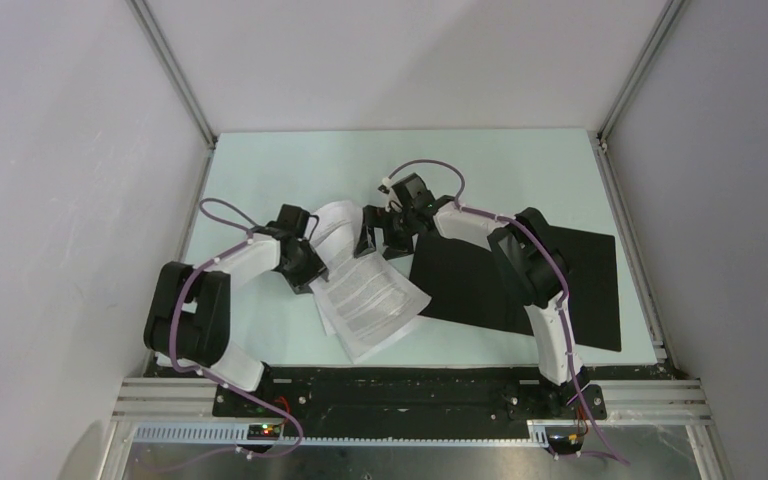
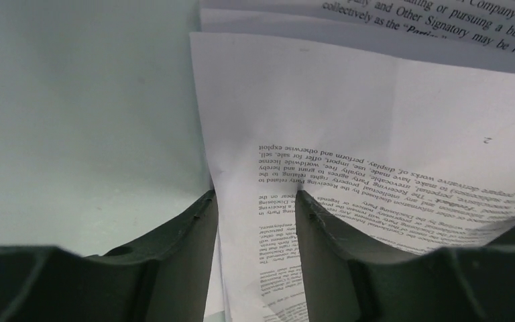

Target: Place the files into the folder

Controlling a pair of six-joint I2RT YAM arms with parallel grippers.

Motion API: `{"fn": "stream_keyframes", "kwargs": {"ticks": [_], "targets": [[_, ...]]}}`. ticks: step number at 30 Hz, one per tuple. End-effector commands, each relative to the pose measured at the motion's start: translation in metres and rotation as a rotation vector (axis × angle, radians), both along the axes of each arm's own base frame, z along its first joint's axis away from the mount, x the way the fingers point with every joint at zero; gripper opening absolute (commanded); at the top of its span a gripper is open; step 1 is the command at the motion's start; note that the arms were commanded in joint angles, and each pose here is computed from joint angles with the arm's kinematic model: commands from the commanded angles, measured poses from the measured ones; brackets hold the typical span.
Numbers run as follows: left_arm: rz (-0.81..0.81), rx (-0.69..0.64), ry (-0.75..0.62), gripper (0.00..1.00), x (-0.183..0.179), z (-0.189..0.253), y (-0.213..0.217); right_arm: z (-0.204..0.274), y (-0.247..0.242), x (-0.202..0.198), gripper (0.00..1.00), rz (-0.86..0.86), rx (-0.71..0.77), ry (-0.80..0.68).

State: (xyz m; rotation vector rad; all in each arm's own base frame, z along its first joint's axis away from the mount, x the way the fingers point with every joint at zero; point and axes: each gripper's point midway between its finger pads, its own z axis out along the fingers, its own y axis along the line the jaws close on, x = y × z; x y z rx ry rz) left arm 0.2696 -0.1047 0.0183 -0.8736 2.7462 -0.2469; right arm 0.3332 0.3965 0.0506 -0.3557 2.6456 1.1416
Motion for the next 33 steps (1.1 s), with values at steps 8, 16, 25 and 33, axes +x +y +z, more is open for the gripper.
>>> {"fn": "stream_keyframes", "kwargs": {"ticks": [8, 16, 25, 33], "targets": [[0.060, 0.112, -0.010, 0.52, -0.008, 0.014, 0.052, -0.040, 0.026, -0.025, 0.99, -0.004, -0.047, 0.122], [0.056, 0.198, 0.001, 0.71, -0.012, 0.019, 0.072, -0.004, 0.006, 0.001, 0.99, -0.059, 0.040, 0.043], [0.068, 0.283, 0.033, 0.73, -0.011, 0.018, 0.087, 0.008, -0.002, 0.022, 0.99, -0.014, 0.034, -0.090], [-0.012, 0.216, 0.097, 0.87, -0.006, 0.003, 0.071, -0.022, 0.014, -0.006, 1.00, 0.058, -0.022, -0.053]]}}
